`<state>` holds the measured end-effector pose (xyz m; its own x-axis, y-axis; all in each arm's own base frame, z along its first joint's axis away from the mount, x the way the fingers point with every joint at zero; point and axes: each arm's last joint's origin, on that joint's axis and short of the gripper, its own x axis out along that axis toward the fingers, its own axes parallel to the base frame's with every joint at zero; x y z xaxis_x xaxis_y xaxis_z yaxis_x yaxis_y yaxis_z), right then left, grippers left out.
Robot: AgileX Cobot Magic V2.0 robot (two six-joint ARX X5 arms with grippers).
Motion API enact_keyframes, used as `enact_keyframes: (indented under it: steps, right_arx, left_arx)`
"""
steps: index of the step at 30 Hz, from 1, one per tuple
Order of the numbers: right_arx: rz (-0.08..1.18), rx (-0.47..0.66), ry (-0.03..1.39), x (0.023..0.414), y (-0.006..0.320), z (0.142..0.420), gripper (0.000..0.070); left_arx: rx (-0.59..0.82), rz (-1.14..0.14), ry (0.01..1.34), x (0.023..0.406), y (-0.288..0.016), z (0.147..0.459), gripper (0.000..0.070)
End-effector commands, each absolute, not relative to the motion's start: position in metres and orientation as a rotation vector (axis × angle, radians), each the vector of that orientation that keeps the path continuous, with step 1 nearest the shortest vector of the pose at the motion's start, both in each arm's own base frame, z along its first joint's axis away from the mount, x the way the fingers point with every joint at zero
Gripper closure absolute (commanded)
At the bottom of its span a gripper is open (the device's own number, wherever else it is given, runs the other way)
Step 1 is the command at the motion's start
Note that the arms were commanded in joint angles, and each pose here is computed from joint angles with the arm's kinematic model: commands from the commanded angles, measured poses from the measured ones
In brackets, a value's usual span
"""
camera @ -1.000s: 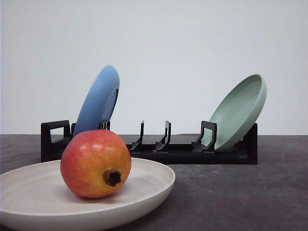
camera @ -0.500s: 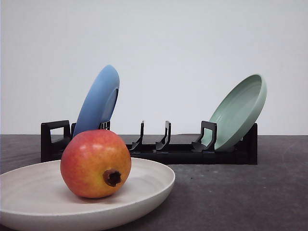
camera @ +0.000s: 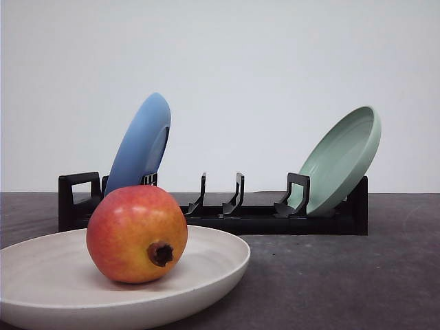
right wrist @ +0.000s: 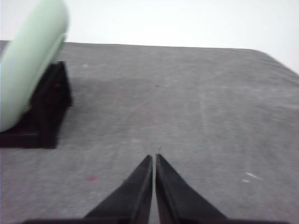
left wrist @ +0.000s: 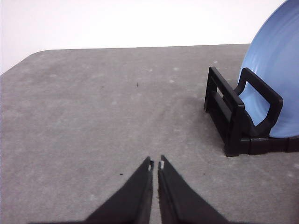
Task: Place pomegranate in white plate
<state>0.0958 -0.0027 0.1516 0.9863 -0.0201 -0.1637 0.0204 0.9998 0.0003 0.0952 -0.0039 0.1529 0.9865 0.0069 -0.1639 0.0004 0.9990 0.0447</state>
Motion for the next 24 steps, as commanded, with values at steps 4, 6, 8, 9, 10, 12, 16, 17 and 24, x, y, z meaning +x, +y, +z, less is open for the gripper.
enact_keyframes:
  steps: [4, 6, 8, 9, 10, 12, 16, 17, 24]
  right_arx:
    - [-0.008, -0.036, 0.176, 0.0957, -0.0025, 0.1494, 0.0696]
    - [-0.013, -0.031, 0.176, 0.0957, -0.0028, 0.1494, 0.0696]
    - [-0.014, -0.033, 0.176, 0.0957, -0.0028, 0.1494, 0.0696]
    - [-0.014, -0.035, 0.176, 0.0957, -0.0029, 0.1494, 0.0696]
    - [-0.018, -0.039, 0.176, 0.0957, -0.0030, 0.1494, 0.0696]
    - [-0.028, -0.035, 0.176, 0.0957, -0.0033, 0.1495, 0.0696]
    - [-0.030, -0.006, 0.166, 0.0958, -0.0032, 0.1503, 0.0696]
    - [-0.031, -0.007, 0.161, 0.0959, -0.0032, 0.1508, 0.0696]
    - [-0.033, -0.007, 0.150, 0.0961, -0.0033, 0.1519, 0.0696]
  left_arx:
    - [0.051, 0.000, 0.178, 0.0955, -0.0039, 0.1493, 0.0700]
    - [0.051, 0.000, 0.178, 0.0955, -0.0039, 0.1492, 0.0700]
    - [0.052, 0.000, 0.178, 0.0955, -0.0039, 0.1492, 0.0700]
    - [0.052, 0.000, 0.178, 0.0955, -0.0039, 0.1492, 0.0700]
    - [0.052, 0.000, 0.178, 0.0955, -0.0039, 0.1493, 0.0700]
    - [0.051, 0.000, 0.178, 0.0955, -0.0039, 0.1493, 0.0700]
    - [0.052, 0.000, 0.178, 0.0955, -0.0039, 0.1492, 0.0700]
    - [0.052, 0.000, 0.178, 0.0955, -0.0039, 0.1493, 0.0700]
    - [0.052, 0.000, 0.178, 0.0955, -0.0039, 0.1492, 0.0700]
